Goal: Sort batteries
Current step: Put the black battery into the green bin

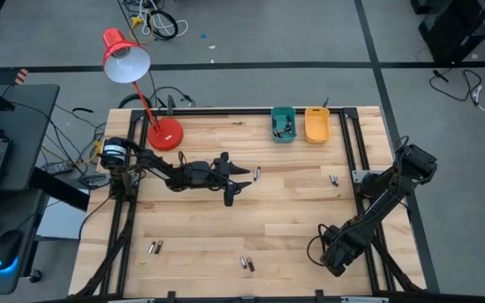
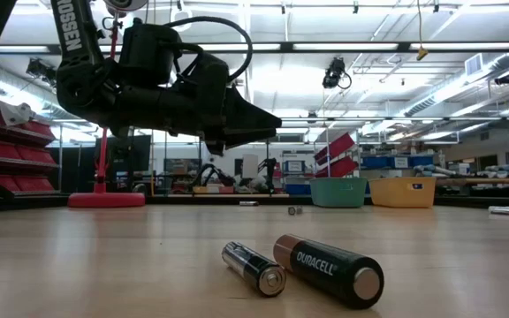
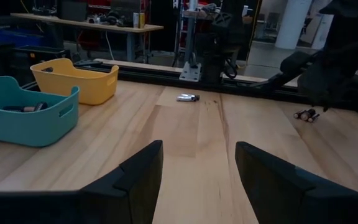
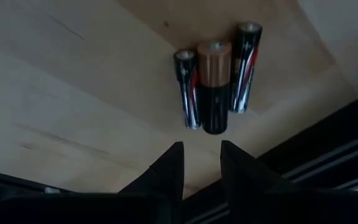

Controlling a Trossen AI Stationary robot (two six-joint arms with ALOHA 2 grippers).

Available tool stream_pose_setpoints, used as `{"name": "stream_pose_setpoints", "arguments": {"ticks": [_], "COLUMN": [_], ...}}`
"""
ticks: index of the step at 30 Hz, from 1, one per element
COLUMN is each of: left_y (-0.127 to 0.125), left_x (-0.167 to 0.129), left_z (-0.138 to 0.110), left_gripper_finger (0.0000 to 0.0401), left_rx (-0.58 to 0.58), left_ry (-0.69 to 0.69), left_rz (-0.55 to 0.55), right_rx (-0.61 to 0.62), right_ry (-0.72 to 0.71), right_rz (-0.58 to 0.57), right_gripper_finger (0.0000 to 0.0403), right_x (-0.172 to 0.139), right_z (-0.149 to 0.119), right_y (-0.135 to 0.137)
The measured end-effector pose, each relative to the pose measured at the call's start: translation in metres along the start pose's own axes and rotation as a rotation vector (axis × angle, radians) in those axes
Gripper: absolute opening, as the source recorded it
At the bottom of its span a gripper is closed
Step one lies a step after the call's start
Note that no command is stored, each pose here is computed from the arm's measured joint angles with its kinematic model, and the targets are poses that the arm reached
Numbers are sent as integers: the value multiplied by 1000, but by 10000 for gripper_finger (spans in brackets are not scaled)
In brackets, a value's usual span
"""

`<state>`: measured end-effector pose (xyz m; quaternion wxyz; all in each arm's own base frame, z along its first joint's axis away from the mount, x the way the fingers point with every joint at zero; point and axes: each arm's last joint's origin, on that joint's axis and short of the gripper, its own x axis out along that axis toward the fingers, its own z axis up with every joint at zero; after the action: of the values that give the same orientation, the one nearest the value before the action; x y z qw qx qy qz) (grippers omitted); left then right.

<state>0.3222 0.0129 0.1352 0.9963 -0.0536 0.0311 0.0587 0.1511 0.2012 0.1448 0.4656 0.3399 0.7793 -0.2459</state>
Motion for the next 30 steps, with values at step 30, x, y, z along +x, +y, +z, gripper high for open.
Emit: {"name": "stream_pose_setpoints", "arguments": {"ticks": [30], "left_y": [0], "left_x": [0], "left_z": [0], "left_gripper_finger": [218], "left_rx": [0], "left_ry": [0], "left_rz": [11], "right_rx": [-44], "right_ry": [-101], "right_rz": [11], "right_gripper_finger": [83], "right_x": [2], "right_z": [14], "right_y": [-3]}}
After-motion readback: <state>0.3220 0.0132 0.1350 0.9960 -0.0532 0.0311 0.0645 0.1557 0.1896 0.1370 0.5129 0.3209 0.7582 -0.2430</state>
